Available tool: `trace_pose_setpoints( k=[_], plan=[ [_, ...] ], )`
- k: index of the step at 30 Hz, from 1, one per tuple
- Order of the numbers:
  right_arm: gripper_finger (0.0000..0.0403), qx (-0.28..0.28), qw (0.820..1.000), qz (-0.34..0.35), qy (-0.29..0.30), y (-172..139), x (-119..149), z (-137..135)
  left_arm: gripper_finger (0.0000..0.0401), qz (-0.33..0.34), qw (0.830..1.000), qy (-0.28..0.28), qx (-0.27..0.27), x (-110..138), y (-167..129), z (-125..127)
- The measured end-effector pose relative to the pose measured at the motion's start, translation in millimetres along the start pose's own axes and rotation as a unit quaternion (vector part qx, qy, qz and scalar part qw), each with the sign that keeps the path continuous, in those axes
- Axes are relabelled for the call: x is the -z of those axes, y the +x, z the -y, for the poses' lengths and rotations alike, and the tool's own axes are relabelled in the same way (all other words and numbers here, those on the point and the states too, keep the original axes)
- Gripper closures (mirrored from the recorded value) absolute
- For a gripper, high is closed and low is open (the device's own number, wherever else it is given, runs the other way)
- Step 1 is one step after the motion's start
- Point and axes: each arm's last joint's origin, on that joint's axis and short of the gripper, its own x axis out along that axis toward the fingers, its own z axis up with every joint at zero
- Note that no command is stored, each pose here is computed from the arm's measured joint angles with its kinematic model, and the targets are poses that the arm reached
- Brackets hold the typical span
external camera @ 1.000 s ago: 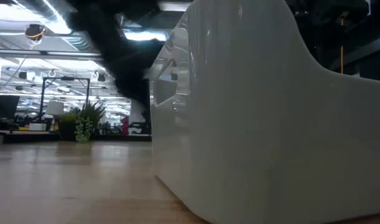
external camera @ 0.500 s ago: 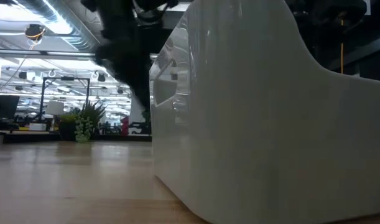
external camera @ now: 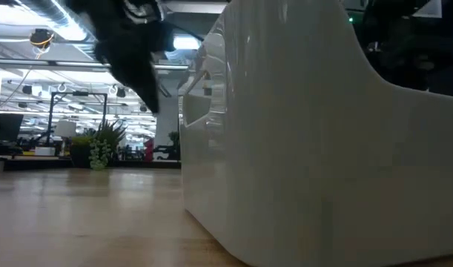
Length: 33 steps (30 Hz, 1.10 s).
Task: Stack baskets by color
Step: Stack the middle gray bin on the top gray bin
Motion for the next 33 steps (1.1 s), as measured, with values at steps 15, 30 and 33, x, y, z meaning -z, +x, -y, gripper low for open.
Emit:
trace_pose_setpoints(
  k=[15, 30, 33],
  plan=[
    [0.0299, 0.096, 0.995, 0.024, -0.009, 36, -6, -20, 0.0401, 0.044, 0.995, -0.075, -0.044, 42, -17, -8],
    [0.0388, 0.177, 0.984, -0.029, -0.013, 77, -13, -12, 0.04, 0.039, 0.995, -0.073, -0.06, 59, -5, -9],
    [0.0397, 0.229, 0.971, -0.051, -0.04, 65, -12, -11, 0.04, 0.045, 0.994, -0.07, -0.069, 58, -5, -9]
  ],
)
